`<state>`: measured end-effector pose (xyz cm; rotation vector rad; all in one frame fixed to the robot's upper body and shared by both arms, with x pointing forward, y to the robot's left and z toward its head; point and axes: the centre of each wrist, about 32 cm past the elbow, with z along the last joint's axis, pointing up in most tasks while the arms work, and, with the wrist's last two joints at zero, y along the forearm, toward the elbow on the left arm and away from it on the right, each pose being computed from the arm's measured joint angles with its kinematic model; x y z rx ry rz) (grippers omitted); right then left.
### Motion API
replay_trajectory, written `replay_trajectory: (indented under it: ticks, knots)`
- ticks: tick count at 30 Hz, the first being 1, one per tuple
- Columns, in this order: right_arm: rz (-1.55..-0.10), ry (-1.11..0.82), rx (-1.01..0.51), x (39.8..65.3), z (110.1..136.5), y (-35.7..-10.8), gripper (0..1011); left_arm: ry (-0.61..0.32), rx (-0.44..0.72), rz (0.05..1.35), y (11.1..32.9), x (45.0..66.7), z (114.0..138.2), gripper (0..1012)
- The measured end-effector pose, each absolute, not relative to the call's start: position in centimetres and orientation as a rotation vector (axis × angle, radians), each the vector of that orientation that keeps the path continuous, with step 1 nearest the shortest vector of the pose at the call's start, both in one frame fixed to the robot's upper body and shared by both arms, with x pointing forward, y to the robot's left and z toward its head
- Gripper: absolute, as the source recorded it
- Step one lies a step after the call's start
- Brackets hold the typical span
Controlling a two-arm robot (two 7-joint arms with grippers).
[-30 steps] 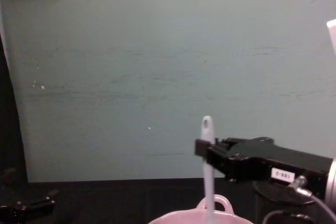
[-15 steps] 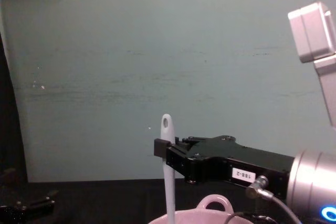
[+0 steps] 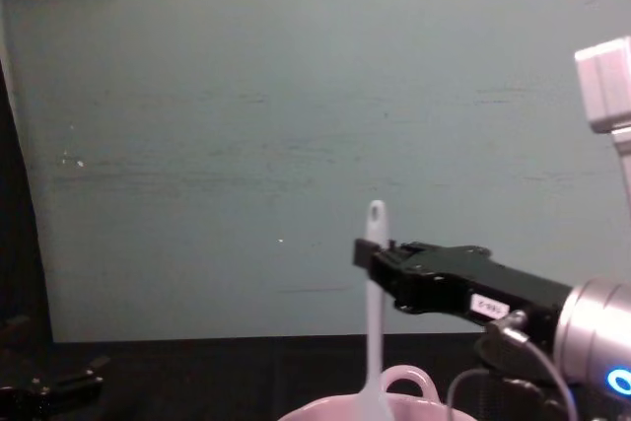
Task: Use the one hand to pick up the spoon and stir the clear water in the bowl.
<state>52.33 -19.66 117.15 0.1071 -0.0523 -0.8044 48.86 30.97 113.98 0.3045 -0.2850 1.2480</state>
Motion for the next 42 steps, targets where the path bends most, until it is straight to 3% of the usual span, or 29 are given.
replay_trajectory:
  ticks: [7, 17, 30, 42]
  knots:
    - [-0.865, -0.064, 0.127, 52.0, 117.0, -21.0, 119, -0.285, 0.304, 1.248, 31.0, 48.9, 114.0, 1005]
    - [-0.845, -0.101, 0.094, 50.6, 117.2, -21.4, 119, -0.285, 0.304, 1.248, 31.0, 48.9, 114.0, 1005]
    - [-0.733, -0.087, 0.1, 48.3, 117.4, -19.3, 119, -0.285, 0.304, 1.248, 31.0, 48.9, 114.0, 1005]
    - [-0.7, 0.011, 0.144, 49.4, 117.0, -17.8, 119, -0.285, 0.305, 1.248, 31.0, 48.9, 114.0, 1005]
